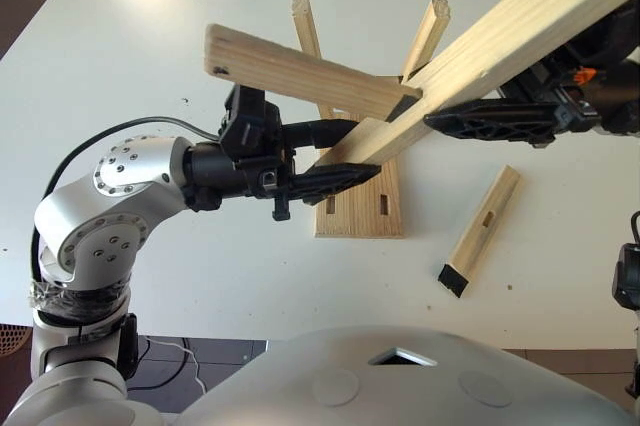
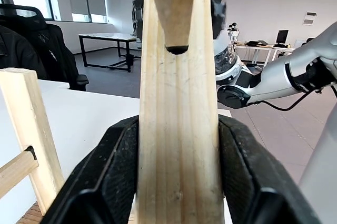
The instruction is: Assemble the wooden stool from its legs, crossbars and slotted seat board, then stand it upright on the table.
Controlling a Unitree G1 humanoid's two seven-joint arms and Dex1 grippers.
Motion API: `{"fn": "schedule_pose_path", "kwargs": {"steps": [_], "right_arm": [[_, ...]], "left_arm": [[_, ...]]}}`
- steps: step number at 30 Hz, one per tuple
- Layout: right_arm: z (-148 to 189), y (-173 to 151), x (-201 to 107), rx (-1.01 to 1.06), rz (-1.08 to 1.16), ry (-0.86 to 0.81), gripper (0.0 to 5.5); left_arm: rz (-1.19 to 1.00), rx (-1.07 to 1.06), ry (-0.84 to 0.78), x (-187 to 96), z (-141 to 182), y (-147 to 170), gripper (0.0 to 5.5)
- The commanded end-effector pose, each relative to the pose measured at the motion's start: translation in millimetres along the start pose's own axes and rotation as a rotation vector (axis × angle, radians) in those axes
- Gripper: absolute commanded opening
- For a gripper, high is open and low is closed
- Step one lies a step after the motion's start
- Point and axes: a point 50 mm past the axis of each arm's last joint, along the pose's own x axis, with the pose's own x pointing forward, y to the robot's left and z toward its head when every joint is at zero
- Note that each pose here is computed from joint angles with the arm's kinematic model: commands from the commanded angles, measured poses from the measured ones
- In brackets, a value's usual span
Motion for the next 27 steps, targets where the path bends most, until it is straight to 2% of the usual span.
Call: {"fn": "schedule_pose_path", "kwargs": {"steps": [1, 4, 5, 11, 13, 21, 27], "right_arm": [[-3, 2, 3, -0.028, 0.008, 0.029, 2.02], [-6, 0, 2, -0.038, -0.008, 0.048, 2.02], [-5, 0, 2, -0.043, -0.012, 0.047, 2.02], [8, -7, -1, -0.107, -0.077, -0.009, 2.02], [11, -9, -3, -0.122, -0.099, -0.013, 2.02], [19, -16, -15, -0.192, -0.180, 0.022, 2.02], [-22, -15, -31, -0.207, -0.201, 0.281, 2.02]], "left_arm": [[0.013, -0.004, 0.014, 0, 0, 2, 2.03], [0.061, -0.029, 0.003, -2, 2, 8, 2.03], [0.075, -0.030, 0.003, -2, 2, 11, 2.40], [0.171, -0.042, 0.049, -10, -15, 22, 3.42], [0.195, -0.067, 0.068, -17, -24, 25, 3.61], [0.404, -0.120, 0.144, -58, -62, 37, 3.61], [0.473, -0.099, 0.183, -74, -72, 34, 3.61]]}}
